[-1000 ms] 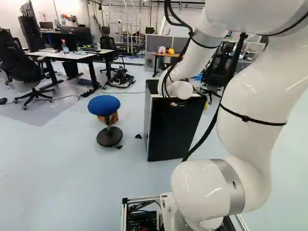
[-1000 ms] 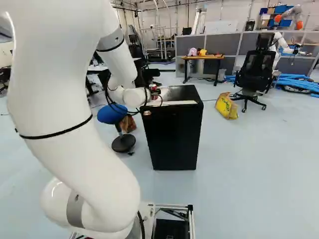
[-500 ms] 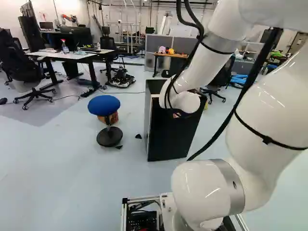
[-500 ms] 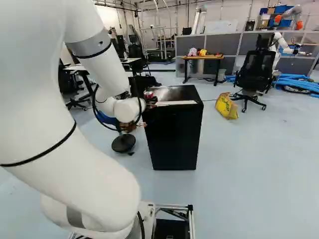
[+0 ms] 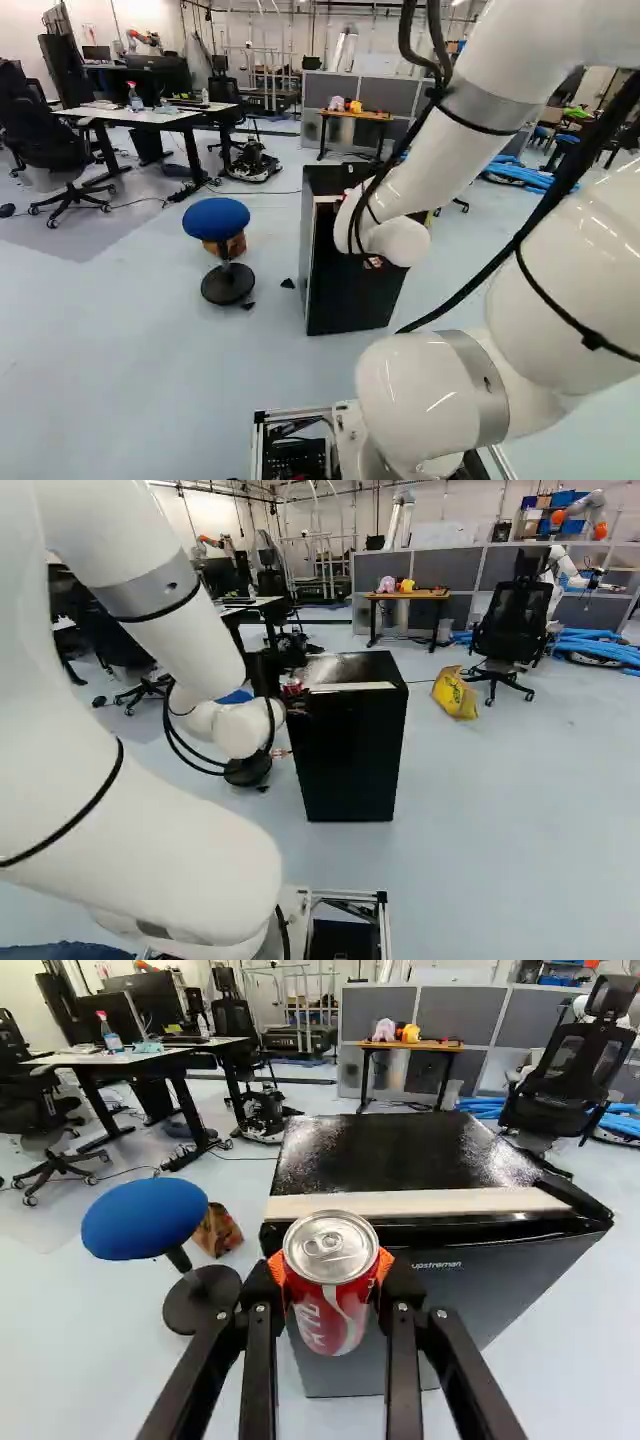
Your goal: Grab a drink from the fridge
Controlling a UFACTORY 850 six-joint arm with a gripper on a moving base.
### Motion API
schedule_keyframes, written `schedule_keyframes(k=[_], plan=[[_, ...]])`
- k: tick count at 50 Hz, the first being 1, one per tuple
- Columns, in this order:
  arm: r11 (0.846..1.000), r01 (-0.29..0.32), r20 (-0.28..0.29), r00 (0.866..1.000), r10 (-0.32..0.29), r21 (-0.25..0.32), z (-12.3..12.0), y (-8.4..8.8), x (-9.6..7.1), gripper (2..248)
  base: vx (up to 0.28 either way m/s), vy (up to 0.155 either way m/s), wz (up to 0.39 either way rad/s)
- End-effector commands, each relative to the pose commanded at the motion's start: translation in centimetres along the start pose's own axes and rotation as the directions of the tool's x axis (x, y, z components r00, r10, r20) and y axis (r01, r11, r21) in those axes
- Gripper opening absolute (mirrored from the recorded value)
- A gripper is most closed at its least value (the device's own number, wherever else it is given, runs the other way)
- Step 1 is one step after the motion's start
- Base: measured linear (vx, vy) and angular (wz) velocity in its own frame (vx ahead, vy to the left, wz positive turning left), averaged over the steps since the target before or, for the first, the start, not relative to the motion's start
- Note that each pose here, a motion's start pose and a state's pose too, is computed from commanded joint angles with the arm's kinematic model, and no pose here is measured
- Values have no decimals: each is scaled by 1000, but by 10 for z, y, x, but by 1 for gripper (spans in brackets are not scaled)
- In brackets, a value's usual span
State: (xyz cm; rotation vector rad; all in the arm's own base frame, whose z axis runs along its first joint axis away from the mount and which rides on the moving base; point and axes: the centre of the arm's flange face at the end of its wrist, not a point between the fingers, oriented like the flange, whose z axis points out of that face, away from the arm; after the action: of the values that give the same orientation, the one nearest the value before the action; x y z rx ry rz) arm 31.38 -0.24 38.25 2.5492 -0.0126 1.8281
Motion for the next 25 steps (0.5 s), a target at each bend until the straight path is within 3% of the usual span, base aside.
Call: schedule_keyframes(k=[25], plan=[[1000,3,4,1000,-3,7,-29,-2,-24,100,0,0,0]])
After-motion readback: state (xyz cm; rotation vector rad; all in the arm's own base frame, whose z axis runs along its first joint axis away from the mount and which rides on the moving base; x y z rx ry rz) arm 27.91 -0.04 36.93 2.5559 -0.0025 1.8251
